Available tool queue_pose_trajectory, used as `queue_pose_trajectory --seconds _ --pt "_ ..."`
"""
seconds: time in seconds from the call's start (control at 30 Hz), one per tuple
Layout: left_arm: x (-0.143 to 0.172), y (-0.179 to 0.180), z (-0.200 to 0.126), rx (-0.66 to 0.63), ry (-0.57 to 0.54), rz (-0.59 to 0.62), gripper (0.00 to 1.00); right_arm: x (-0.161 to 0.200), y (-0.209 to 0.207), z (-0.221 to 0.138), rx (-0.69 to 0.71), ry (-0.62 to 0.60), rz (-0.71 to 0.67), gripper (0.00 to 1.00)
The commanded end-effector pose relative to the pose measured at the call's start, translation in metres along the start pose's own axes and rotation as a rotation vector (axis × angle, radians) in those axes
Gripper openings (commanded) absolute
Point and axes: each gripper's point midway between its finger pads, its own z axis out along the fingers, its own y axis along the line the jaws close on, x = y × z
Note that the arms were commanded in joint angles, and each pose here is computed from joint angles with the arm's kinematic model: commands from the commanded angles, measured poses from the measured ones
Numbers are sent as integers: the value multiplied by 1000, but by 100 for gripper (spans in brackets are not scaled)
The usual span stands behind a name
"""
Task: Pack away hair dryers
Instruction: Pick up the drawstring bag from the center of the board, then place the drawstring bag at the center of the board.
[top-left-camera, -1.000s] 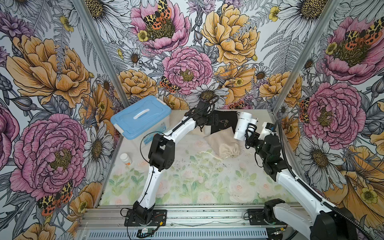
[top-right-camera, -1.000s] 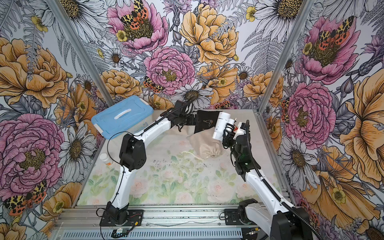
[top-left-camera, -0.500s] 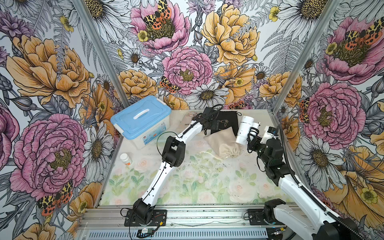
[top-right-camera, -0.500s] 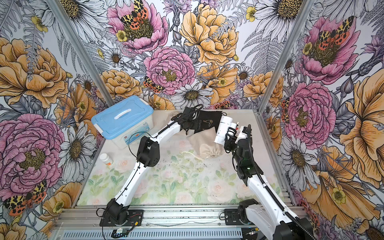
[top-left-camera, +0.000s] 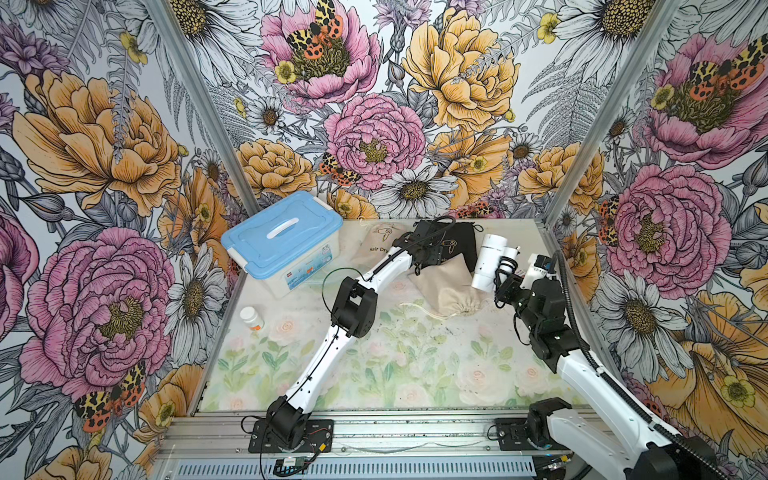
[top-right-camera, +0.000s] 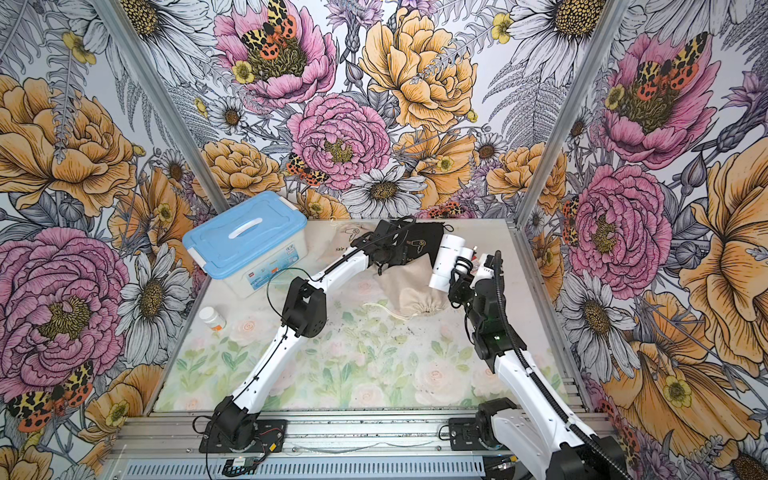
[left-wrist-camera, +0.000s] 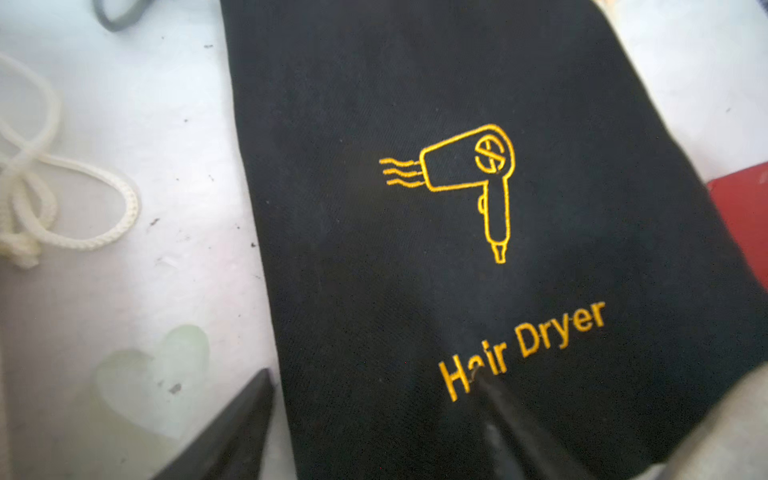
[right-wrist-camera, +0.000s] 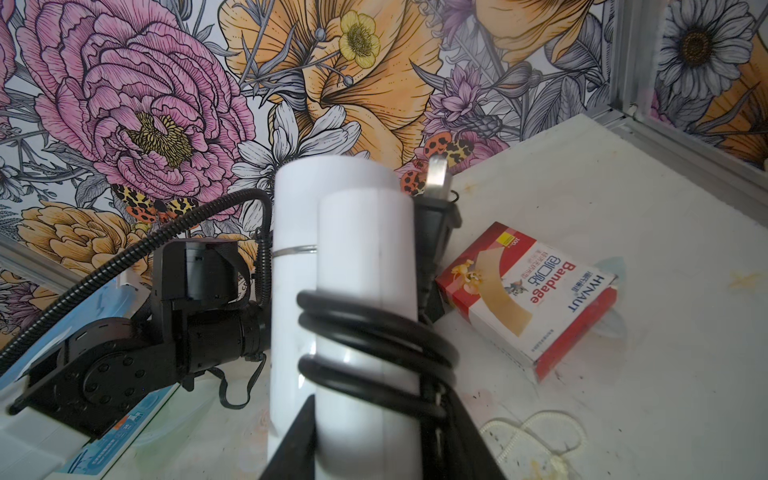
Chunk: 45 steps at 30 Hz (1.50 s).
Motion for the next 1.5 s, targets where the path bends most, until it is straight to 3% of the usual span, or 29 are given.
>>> queue_pose_trajectory --seconds 0.0,0.17,0.2,0.37,0.6,0.8,1.2,1.47 --pt "25 2 9 -19 81 10 62 -32 19 -11 -72 -108 0 10" --pt "51 5 13 0 176 -8 8 -35 22 -15 -87 -113 3 10" --pt "54 6 14 4 190 -12 1 -37 23 -16 -89 -118 2 10" --pt "36 10 -4 23 166 -33 0 -41 25 -20 -96 -129 1 10" --pt "-46 30 -70 56 0 -108 0 -45 25 -26 -97 -145 3 10" --pt "-94 35 -124 111 -110 -139 0 -43 23 -26 -93 -142 6 10" --pt "-123 5 -216 250 -183 -94 0 -38 23 -22 -95 -122 -3 10" --pt "-104 3 -300 401 -148 -93 0 -34 31 -18 -130 -93 -4 10"
